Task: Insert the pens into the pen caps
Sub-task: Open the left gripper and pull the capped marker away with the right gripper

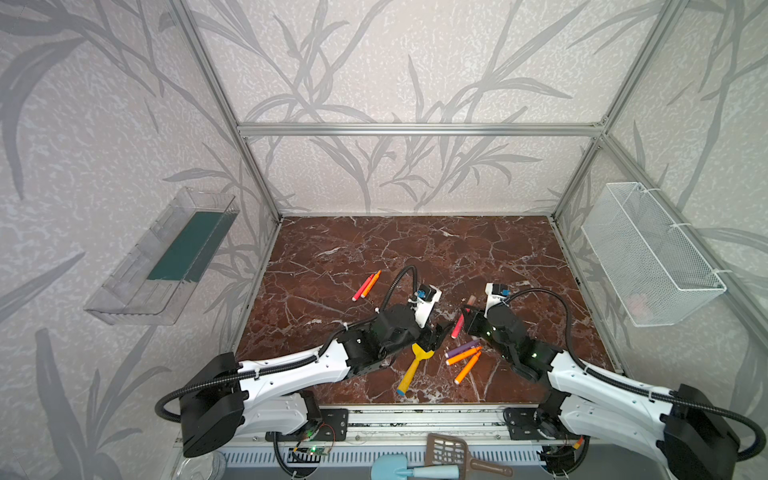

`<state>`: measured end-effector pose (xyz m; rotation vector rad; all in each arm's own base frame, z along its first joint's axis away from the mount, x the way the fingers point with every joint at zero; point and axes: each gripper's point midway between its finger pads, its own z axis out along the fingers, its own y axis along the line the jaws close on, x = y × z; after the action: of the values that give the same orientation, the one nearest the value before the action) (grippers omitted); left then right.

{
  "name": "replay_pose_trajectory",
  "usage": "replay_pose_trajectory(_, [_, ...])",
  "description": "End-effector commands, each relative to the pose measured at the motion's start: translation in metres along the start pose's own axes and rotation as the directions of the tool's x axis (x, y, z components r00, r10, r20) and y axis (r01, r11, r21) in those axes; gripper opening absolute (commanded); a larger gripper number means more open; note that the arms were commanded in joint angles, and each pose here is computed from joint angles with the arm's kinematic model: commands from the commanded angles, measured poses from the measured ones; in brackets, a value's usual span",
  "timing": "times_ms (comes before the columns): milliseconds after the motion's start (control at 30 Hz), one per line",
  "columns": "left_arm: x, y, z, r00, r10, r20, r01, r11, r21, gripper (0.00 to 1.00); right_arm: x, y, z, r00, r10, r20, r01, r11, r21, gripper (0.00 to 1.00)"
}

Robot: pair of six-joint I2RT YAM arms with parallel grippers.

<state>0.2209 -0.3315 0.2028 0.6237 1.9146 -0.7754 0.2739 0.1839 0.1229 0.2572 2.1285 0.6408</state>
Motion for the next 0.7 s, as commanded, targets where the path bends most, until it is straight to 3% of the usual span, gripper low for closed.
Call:
replay_pose_trajectory(0, [-0.009, 0.036, -0.009, 0.998, -0.051, 0.042, 0.057, 0.984, -0.168, 0.71, 0.000, -0.008, 0.019, 0.996, -0.045, -0.075, 0.050, 0.997, 0.066, 0.00])
replay_pose_trajectory(133, [0.003, 0.073, -0.018, 0.994, -0.109, 0.023, 0.110, 0.937, -0.330, 0.71, 0.009, -0.022, 0.054, 0.975, -0.038, -0.219, 0.068, 0.989, 0.132, 0.00])
replay_pose_trajectory(233, [0.011, 0.086, -0.025, 0.992, -0.124, 0.009, 0.117, 0.914, -0.388, 0.71, 0.016, -0.031, 0.073, 0.955, -0.025, -0.297, 0.078, 0.982, 0.169, 0.00])
replay_pose_trajectory(500, [0.022, 0.101, -0.035, 0.991, -0.130, -0.013, 0.109, 0.880, -0.462, 0.71, 0.023, -0.051, 0.094, 0.940, 0.005, -0.341, 0.076, 0.972, 0.224, 0.00])
replay_pose_trajectory(667, [0.024, 0.104, -0.039, 0.992, -0.127, -0.012, 0.107, 0.875, -0.473, 0.71, 0.026, -0.065, 0.101, 0.935, 0.014, -0.354, 0.088, 0.958, 0.271, 0.06])
